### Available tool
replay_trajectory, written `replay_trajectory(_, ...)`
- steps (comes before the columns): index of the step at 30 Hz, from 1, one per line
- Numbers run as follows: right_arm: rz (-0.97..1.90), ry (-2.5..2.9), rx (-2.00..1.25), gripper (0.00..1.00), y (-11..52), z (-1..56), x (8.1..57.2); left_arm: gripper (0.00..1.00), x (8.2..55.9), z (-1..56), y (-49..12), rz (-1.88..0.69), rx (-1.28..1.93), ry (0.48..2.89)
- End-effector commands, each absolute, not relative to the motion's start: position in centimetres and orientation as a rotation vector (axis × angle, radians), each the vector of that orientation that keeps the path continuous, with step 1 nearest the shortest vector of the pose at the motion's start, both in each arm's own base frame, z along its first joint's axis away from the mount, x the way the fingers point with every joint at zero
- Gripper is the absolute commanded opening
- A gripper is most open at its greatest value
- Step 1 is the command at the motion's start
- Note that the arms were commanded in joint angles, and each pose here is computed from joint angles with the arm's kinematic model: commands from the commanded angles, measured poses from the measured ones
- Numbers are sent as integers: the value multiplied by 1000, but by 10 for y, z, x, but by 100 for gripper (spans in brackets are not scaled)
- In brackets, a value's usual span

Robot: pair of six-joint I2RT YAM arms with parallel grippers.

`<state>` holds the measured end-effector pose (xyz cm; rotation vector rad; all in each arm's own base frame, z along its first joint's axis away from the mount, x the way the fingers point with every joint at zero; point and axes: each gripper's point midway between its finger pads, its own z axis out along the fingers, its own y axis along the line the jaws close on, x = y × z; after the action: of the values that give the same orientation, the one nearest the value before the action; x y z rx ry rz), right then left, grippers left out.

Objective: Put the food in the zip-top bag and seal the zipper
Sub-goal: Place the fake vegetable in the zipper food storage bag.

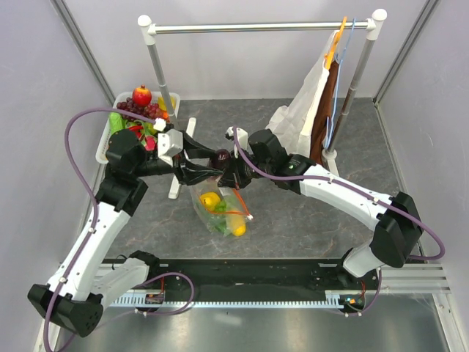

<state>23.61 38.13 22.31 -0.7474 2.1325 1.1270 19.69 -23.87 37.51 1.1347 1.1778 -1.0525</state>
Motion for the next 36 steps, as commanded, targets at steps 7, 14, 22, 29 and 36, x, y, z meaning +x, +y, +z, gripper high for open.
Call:
replay_trajectory(7,1193,2051,-783,0,388,247,233,33,167,350,-233,-828,1502,876)
replay_trajectory(14,1252,2044,-827,0,390,249,225,36,176,317,-236,-862,1611,919)
replay_trajectory(22,1264,2031,-847,0,390,251,222,74,183,278,-222,-781,1660,1132)
replay_trajectory(29,1245,2022,-880,0,386,246,220,100,177,310,-203,-750,1433,1378)
replay_trajectory(36,1213,1991,-930,0,384,251,221,90,241,337,-109,-714,821,1660)
